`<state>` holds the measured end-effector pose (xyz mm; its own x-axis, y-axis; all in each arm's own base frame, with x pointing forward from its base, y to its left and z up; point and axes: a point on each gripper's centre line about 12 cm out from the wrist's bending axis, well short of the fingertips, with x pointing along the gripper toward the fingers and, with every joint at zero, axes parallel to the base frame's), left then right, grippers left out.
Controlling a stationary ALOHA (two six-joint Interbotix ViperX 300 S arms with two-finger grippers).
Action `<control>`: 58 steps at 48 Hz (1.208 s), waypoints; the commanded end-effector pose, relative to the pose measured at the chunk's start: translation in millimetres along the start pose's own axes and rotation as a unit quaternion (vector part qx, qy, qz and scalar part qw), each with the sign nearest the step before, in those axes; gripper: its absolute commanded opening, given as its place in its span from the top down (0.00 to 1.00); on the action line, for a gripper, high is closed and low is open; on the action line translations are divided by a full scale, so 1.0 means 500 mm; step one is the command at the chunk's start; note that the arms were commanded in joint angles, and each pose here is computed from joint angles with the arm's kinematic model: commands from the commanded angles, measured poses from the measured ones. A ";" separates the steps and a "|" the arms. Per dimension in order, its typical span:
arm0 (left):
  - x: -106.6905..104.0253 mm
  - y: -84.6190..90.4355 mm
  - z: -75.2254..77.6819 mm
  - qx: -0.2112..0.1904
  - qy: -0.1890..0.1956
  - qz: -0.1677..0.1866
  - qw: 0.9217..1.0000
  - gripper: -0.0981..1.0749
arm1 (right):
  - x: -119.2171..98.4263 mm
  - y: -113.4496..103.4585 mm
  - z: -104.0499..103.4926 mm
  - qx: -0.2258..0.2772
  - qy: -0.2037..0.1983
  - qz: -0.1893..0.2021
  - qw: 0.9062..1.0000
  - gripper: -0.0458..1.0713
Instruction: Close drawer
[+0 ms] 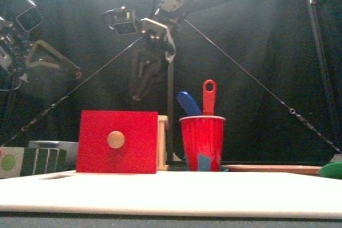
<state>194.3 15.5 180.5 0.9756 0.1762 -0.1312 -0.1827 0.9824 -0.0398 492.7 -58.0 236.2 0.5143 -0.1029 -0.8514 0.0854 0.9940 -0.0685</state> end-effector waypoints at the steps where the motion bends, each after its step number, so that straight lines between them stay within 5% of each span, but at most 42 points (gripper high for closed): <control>1: 0.010 -0.005 0.024 -0.003 -0.018 -0.002 1.000 0.38 | -0.083 0.001 0.012 0.010 -0.060 0.004 0.998 0.30; 9: 0.017 -0.009 0.041 -0.004 -0.029 -0.004 1.000 0.38 | -0.140 0.024 -0.038 0.016 -0.136 0.015 0.990 0.30; 21: 0.024 -0.014 0.062 0.000 -0.044 -0.009 0.999 0.38 | -0.221 0.056 -0.149 0.000 -0.267 0.032 0.963 0.30; 33: 0.031 -0.020 0.073 0.004 -0.045 -0.016 0.999 0.38 | -0.252 0.074 -0.245 -0.014 -0.349 0.045 0.936 0.30; 45: 0.034 -0.022 0.070 0.004 -0.035 -0.018 0.999 0.38 | -0.255 0.078 -0.286 -0.022 -0.388 0.049 0.920 0.30; 58: 0.035 -0.023 0.072 0.006 -0.037 -0.019 0.999 0.38 | -0.244 0.076 -0.302 -0.024 -0.381 0.047 0.923 0.30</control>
<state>213.6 10.5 206.8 0.9861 0.1459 -0.0789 -0.1488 0.9883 -0.0325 305.8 -1.0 249.6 0.9606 0.0087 -0.2778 -0.0248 0.9982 -0.0547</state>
